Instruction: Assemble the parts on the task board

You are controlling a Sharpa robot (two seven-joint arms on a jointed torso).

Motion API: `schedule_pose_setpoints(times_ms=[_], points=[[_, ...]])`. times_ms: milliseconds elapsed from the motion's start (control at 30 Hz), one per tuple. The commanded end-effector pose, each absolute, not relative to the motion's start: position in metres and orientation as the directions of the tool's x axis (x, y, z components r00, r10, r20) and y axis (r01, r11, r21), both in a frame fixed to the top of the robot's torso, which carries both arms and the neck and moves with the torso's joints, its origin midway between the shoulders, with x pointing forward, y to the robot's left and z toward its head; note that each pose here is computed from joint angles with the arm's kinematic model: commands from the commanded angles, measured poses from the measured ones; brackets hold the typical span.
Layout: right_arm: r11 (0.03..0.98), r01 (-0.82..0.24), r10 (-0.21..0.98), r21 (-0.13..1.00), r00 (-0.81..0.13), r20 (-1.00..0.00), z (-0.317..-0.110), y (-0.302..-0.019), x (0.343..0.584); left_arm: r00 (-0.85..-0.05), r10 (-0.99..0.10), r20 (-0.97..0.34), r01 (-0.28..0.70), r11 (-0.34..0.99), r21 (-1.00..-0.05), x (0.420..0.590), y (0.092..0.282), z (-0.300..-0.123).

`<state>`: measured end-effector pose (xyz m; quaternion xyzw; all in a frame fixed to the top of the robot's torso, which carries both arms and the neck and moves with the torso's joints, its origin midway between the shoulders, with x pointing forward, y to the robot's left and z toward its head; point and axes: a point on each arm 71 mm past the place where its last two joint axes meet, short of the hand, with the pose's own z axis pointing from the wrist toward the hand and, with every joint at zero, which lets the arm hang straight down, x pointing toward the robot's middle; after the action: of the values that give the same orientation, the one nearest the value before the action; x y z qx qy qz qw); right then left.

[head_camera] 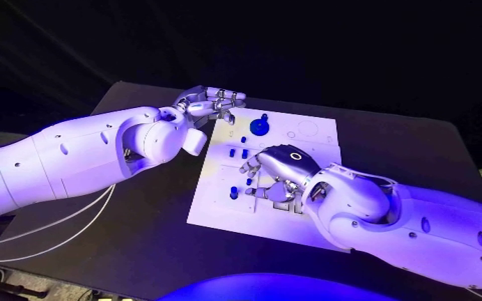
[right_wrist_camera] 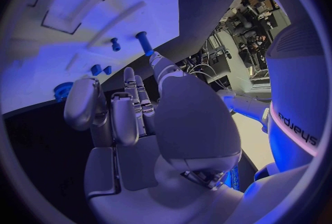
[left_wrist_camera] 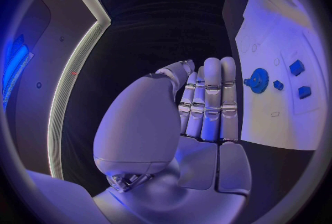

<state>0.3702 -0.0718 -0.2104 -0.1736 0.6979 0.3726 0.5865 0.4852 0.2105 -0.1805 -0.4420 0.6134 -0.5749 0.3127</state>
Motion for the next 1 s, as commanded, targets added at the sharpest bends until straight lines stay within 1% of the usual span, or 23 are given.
schedule_pose_setpoints(times_ms=[33,133,233,400,500,667,1000], points=[[0.674,-0.574,0.334,0.466,-0.327,-0.884,-0.2,-0.099,0.378,-0.429,-0.894,0.128,-0.181,-0.053,-0.982,0.484,0.209,-0.18],[0.709,-0.48,0.378,0.516,-0.359,-0.853,-0.197,-0.128,0.385,-0.426,-0.896,0.125,-0.184,-0.05,-0.982,0.484,0.211,-0.182],[0.752,-0.38,0.407,0.538,-0.374,-0.833,-0.197,-0.161,0.388,-0.422,-0.898,0.124,-0.186,-0.048,-0.981,0.483,0.213,-0.183],[0.818,-0.26,0.405,0.513,-0.372,-0.835,-0.201,-0.203,0.382,-0.42,-0.899,0.122,-0.189,-0.045,-0.981,0.483,0.215,-0.184],[0.847,-0.215,0.393,0.486,-0.361,-0.846,-0.205,-0.22,0.375,-0.419,-0.9,0.123,-0.192,-0.045,-0.98,0.483,0.215,-0.186],[0.877,-0.152,0.384,0.455,-0.346,-0.856,-0.216,-0.235,0.363,-0.419,-0.899,0.124,-0.196,-0.044,-0.98,0.482,0.216,-0.187],[0.898,-0.11,0.37,0.427,-0.339,-0.865,-0.234,-0.231,0.356,-0.422,-0.898,0.126,-0.199,-0.044,-0.979,0.481,0.215,-0.188]])
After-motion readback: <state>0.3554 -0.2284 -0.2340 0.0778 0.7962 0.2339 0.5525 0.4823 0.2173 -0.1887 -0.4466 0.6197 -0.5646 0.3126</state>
